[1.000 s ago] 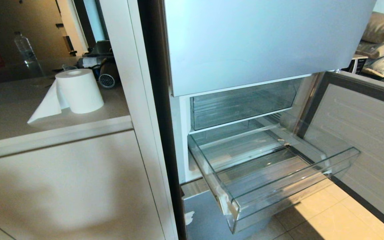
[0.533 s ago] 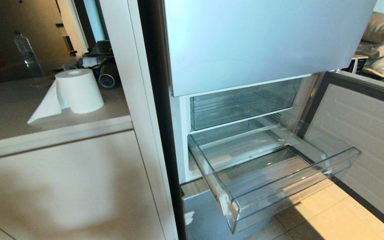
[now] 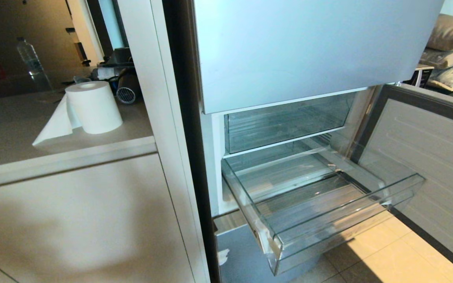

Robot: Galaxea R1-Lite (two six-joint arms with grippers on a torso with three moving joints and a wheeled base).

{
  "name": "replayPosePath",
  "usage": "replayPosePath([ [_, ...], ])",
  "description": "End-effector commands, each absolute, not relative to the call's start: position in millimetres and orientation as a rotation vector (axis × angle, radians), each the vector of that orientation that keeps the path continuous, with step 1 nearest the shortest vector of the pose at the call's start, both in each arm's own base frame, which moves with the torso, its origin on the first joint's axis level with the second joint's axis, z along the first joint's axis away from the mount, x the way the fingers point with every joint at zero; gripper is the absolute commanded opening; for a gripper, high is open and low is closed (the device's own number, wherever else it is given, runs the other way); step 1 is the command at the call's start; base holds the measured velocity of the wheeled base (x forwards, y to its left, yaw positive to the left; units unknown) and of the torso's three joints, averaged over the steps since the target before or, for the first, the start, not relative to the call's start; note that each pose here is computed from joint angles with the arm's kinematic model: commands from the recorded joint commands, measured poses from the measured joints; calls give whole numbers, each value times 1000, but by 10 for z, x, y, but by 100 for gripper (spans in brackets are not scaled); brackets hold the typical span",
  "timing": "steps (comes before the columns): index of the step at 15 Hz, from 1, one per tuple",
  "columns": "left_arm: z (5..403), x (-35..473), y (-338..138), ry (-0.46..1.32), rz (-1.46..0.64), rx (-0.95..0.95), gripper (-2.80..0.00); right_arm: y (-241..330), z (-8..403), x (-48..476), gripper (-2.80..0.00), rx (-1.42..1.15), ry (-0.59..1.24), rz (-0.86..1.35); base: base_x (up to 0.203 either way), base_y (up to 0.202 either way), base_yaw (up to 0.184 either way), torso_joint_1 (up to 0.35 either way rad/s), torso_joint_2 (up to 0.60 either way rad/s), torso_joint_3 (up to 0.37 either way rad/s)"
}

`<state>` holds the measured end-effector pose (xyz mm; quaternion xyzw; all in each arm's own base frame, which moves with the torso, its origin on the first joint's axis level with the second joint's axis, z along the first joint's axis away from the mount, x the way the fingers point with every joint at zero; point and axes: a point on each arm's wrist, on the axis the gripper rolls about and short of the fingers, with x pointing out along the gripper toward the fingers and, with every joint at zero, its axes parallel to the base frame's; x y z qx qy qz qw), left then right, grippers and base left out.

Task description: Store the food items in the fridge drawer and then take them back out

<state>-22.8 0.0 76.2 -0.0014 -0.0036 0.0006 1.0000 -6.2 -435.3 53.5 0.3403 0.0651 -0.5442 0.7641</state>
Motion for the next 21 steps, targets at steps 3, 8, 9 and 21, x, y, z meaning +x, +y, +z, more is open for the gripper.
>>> replayPosePath([
  [3, 759, -226, 0, -5, 3, -3, -280, -4337, 670, -83, 0, 713, 119, -1185, 0, 0, 0, 0, 0, 0],
  [8, 759, -226, 0, -5, 2, -3, -280, -4098, 1350, -94, 0, 617, 16, -1156, 0, 0, 0, 0, 0, 0],
  [9, 759, -226, 0, -5, 2, -3, -280, -3991, 1566, -93, 0, 594, -25, -1149, 0, 0, 0, 0, 0, 0],
  [21, 759, -226, 0, -5, 3, -3, -280, -1677, 4018, 195, -280, 162, -696, -827, 0, 0, 0, 0, 0, 0],
])
